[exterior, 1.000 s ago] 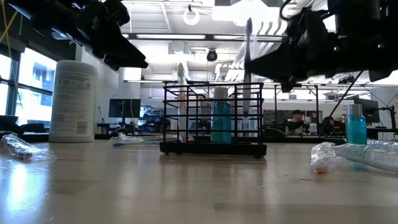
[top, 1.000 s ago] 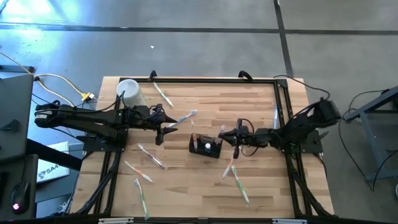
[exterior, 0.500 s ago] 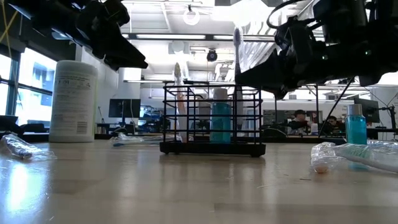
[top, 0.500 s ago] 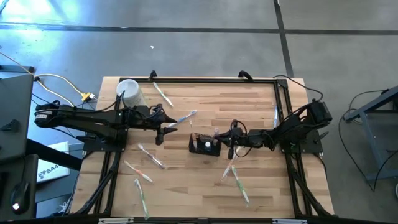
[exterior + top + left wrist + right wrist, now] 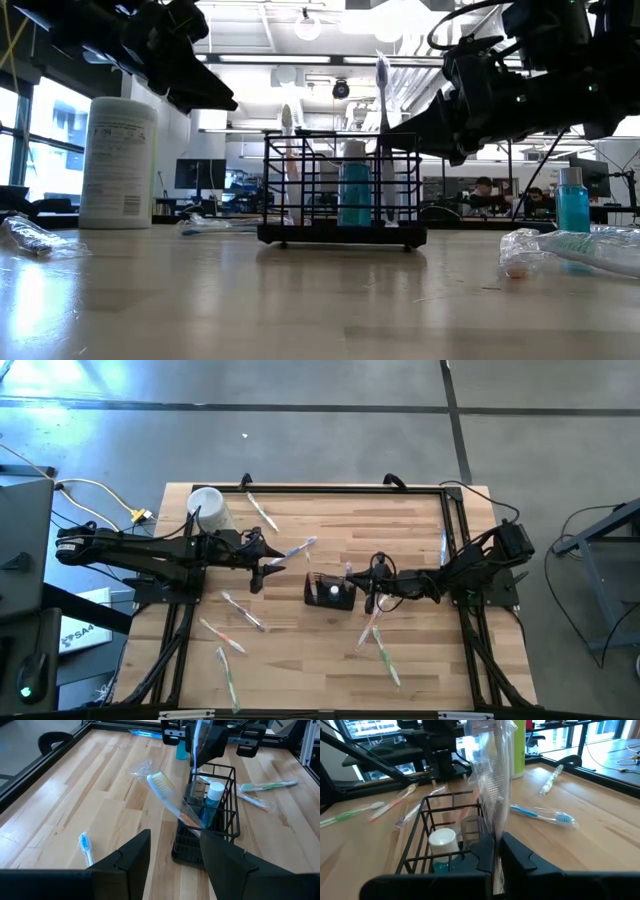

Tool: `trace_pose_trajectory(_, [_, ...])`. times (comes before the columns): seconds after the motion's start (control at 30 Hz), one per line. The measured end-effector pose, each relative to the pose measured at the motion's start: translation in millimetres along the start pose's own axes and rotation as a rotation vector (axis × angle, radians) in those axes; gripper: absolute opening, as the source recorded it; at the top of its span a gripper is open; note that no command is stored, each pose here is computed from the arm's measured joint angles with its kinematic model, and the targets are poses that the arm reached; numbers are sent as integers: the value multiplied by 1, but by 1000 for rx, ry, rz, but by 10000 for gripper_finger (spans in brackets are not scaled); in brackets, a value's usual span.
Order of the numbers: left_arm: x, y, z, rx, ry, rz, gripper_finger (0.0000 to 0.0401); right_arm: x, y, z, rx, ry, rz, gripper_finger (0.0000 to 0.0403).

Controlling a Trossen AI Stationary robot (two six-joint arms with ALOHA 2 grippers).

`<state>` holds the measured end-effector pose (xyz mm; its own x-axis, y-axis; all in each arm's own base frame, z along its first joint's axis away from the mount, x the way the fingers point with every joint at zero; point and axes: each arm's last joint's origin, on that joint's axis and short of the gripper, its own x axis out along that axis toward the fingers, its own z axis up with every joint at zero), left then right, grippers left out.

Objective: Pick & Place toothbrushing station
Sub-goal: Put the right purple toothbrush into the mesh organizer

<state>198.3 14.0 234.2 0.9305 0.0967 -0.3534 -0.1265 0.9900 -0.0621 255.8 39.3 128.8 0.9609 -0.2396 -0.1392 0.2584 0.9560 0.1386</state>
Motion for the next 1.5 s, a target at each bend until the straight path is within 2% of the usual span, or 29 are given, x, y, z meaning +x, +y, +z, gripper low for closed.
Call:
trace_pose_trajectory(0.57, [0,0,0,0,1,0,171,0,1,-1,27,15,48,11])
trace_pose_trajectory(0.9, [0,0,0,0,1,0,171,0,2,-1,35,17,52,37])
trace_pose_trajectory(1.17, [0,0,-1,0,9,1,171,0,1,-1,22,24,51,42])
trace_pose_trajectory(1.33, [0,0,-1,0,9,1,171,0,1,-2,19,26,51,60])
trace_pose_trajectory(1.5, [0,0,-1,0,9,1,171,0,1,-1,19,26,50,97])
